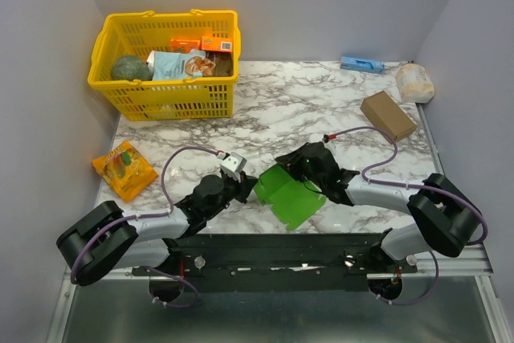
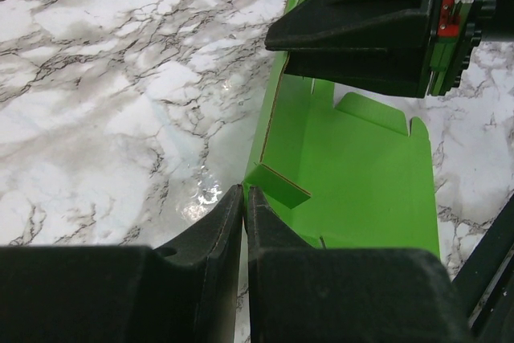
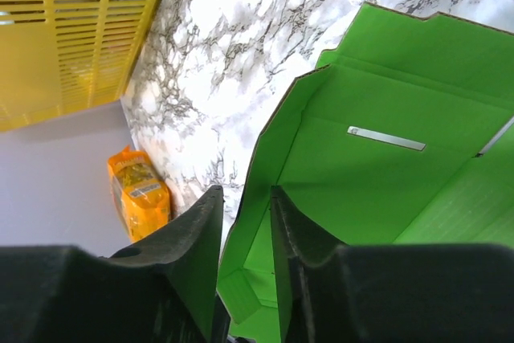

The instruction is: Fold the paper box

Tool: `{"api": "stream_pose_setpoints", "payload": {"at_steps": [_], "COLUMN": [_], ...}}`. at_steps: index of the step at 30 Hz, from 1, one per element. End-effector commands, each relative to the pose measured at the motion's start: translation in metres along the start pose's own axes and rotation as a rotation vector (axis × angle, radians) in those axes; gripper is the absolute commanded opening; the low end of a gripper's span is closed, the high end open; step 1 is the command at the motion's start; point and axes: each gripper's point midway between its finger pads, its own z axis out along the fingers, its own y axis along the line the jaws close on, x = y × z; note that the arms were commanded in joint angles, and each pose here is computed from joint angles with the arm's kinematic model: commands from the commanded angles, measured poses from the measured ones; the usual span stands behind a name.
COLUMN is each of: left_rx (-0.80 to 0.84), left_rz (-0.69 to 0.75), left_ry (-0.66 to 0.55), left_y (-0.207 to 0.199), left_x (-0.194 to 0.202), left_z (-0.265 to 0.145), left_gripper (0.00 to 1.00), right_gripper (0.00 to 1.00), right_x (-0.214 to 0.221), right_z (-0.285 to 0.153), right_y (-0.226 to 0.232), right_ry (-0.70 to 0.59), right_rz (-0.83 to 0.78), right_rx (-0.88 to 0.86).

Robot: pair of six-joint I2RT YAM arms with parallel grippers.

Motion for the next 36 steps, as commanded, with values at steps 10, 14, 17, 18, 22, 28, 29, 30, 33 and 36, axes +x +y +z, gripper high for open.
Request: {"api": "stream_pose_setpoints", "payload": {"at_steps": [10, 14, 17, 18, 22, 28, 29, 30, 33, 36], "left_rx": [-0.035, -0.049, -0.051, -0.057, -0.057, -0.053, -0.052, -0.058, -0.078, -0.124], "left_rz": [0.075, 0.117, 0.143, 0.152, 0.177, 0.171, 0.152, 0.145, 0.132, 0.127], "left_ry": [-0.033, -0.034, -0.032, -0.031, -0.026, -0.015, -0.021, -0.022, -0.03, 0.01], "left_y": [-0.001, -0.003, -0.007, -0.006, -0.011, -0.016, -0.018, -0.018, -0.019, -0.014], "left_x": [-0.011, -0.013, -0.012, -0.012, -0.011, -0.009, -0.013, -0.016, -0.028, -0.03], "left_z": [-0.001, -0.002, -0.003, -0.002, -0.002, 0.0, 0.0, -0.001, -0.002, 0.0], "left_gripper": [0.15, 0.15, 0.15, 0.15, 0.15, 0.19, 0.25, 0.35, 0.53, 0.74], "right_gripper": [0.36, 0.4, 0.42, 0.42, 0.42, 0.44, 0.45, 0.45, 0.47, 0.5], "right_x": [-0.001, -0.004, -0.005, -0.006, -0.006, -0.008, -0.01, -0.011, -0.016, -0.018], "right_z": [-0.001, -0.001, -0.002, -0.002, -0.002, -0.003, -0.003, -0.004, -0.008, -0.011], "right_y": [-0.007, -0.007, -0.006, -0.006, -0.008, -0.005, -0.002, -0.003, -0.004, -0.005], "right_ry": [-0.002, -0.013, -0.018, -0.017, -0.016, -0.022, -0.031, -0.036, -0.055, -0.064], "right_rz": [-0.022, -0.051, -0.058, -0.059, -0.075, -0.089, -0.099, -0.105, -0.121, -0.132], "right_rx": [-0.003, 0.019, 0.023, 0.025, 0.036, 0.031, 0.031, 0.036, 0.042, 0.038]}}
